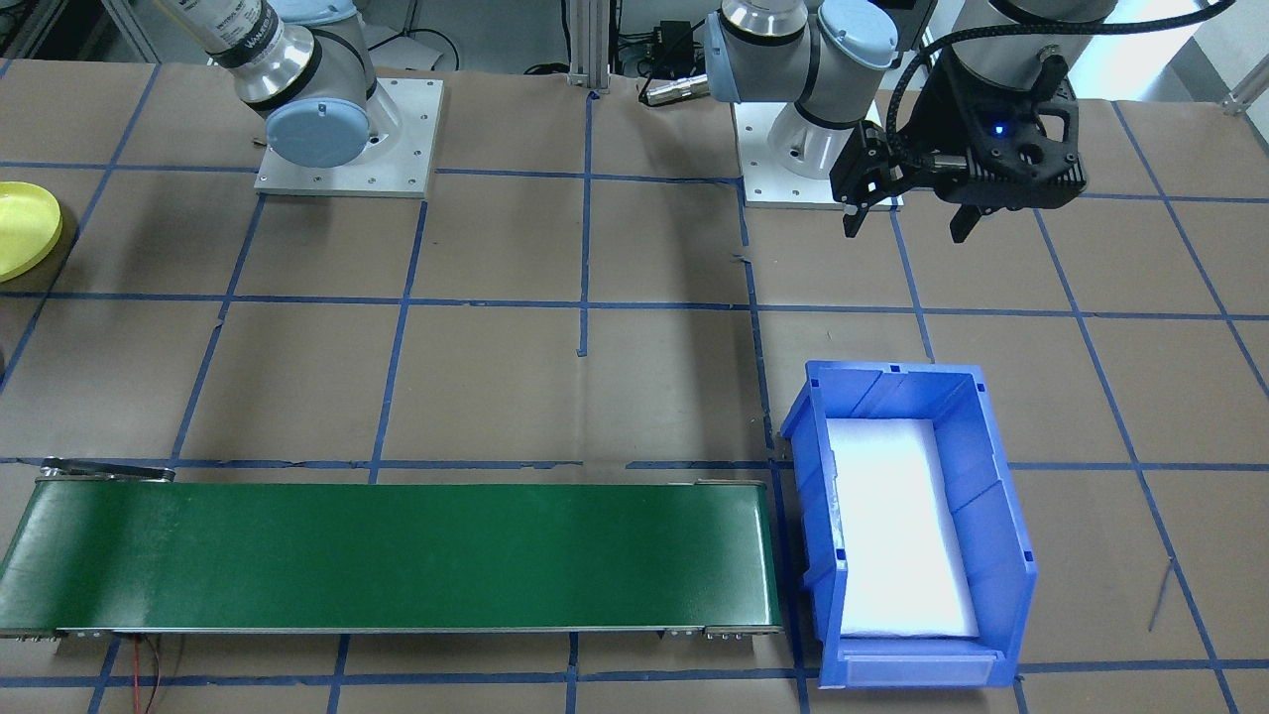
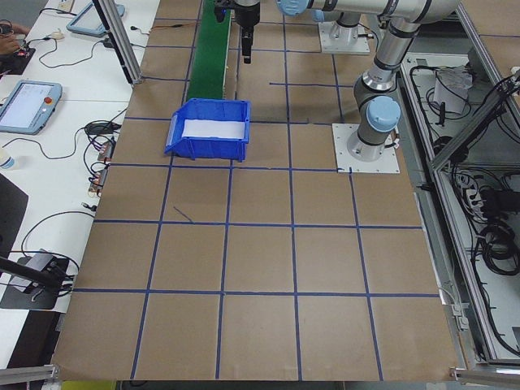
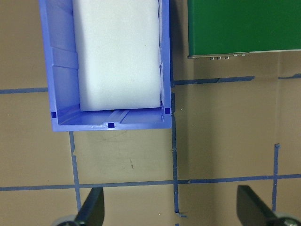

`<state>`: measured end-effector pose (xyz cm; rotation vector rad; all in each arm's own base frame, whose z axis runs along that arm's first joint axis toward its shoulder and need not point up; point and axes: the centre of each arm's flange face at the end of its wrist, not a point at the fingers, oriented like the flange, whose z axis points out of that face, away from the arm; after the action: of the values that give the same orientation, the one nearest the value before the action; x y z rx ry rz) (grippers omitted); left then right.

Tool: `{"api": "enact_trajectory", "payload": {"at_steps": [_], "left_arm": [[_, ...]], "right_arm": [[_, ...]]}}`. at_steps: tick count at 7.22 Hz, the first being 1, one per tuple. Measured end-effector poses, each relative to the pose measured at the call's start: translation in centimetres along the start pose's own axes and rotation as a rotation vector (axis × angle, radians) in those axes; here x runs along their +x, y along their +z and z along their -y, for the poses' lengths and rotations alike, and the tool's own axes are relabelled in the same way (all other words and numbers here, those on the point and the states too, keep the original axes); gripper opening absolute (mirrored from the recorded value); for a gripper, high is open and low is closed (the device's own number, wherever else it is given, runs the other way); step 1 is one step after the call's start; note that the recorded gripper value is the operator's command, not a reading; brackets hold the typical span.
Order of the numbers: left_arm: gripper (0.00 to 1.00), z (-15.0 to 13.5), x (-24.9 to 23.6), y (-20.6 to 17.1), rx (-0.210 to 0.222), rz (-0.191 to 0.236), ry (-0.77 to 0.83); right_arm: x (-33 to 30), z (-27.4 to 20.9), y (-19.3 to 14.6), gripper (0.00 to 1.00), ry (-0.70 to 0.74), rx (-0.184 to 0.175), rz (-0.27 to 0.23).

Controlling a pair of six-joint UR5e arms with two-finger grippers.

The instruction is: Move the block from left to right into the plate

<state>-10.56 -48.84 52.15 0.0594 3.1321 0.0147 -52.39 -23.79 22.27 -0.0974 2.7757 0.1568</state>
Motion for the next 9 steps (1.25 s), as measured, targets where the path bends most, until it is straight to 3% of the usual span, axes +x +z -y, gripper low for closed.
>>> {"api": "enact_trajectory", "payload": {"at_steps": [4, 5, 6, 9], "left_arm": [[1.00, 0.0, 0.0, 0.0, 0.000, 0.000, 0.001], [1.00, 0.0, 0.0, 0.0, 0.000, 0.000, 0.000], [1.00, 0.0, 0.0, 0.0, 0.000, 0.000, 0.000], [1.00, 0.0, -0.1, 0.0, 0.000, 0.000, 0.000]], "right_arm": [[0.5, 0.1, 0.8, 0.99, -0.004, 0.009, 0.013], [0.5, 0.3, 0.6, 1.00, -0.011, 0.017, 0.008], [-0.1, 1.4, -1.2, 1.00, -0.034, 0.030, -0.023], [-10.9, 11.6, -12.9, 0.99, -0.236, 0.034, -0.250]]}}
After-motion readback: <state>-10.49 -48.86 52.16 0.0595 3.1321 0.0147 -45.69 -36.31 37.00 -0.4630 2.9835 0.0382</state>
